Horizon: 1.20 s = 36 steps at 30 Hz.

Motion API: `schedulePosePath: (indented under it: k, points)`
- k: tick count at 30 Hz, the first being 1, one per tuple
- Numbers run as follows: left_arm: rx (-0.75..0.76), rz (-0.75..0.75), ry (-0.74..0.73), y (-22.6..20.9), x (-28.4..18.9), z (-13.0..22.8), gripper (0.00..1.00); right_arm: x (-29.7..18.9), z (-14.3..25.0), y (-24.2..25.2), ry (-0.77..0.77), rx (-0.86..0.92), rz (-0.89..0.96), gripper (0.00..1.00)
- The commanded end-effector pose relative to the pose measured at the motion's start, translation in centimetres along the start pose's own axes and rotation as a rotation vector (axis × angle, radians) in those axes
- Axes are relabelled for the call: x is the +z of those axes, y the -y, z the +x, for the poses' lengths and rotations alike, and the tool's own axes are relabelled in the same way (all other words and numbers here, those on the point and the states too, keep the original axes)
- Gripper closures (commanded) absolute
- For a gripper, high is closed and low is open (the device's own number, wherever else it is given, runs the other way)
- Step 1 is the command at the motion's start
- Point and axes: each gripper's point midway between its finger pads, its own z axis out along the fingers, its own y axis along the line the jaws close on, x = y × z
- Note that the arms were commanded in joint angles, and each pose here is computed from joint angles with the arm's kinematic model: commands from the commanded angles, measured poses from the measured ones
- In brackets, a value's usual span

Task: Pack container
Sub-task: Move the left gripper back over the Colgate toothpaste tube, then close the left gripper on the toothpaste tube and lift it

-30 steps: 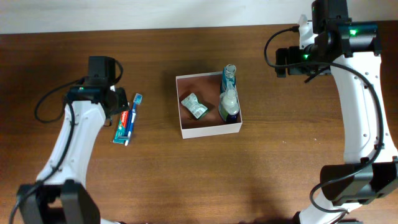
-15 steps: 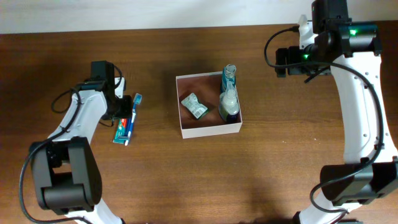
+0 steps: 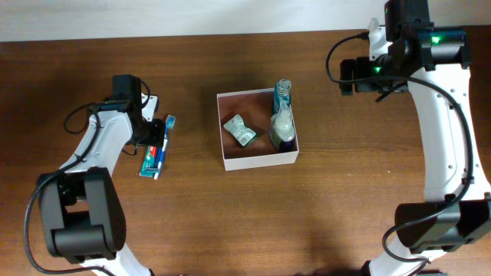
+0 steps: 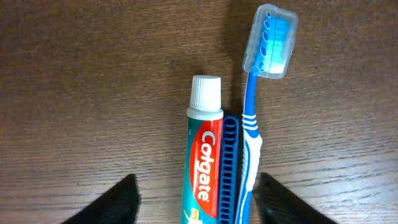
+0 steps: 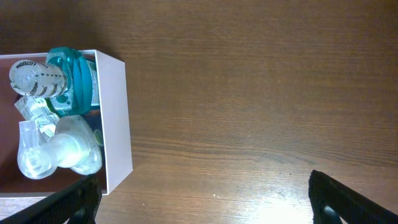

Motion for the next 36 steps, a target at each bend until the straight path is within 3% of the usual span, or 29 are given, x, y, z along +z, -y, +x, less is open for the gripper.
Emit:
schedulePosePath:
  k: [1, 5, 19, 36]
  points:
    - [0.025, -0.014, -0.014, -0.3, 0.5, 0.3, 0.48, -0.8, -0.4, 0.0, 0.026, 0.002, -0.005, 0.01]
    - [0.025, -0.013, -0.02, -0.3, 0.6, 0.4, 0.57, -0.8, -0.4, 0.0, 0.025, 0.002, -0.005, 0.02]
    - [0.031, -0.009, -0.139, -0.1, 5.0, 2.9, 0.57, -0.8, -0.4, 0.0, 0.025, 0.002, -0.005, 0.02]
    - [0.029, -0.052, -0.145, -0.8, 5.2, 2.9, 0.57, -0.8, -0.4, 0.0, 0.025, 0.002, -0.005, 0.02]
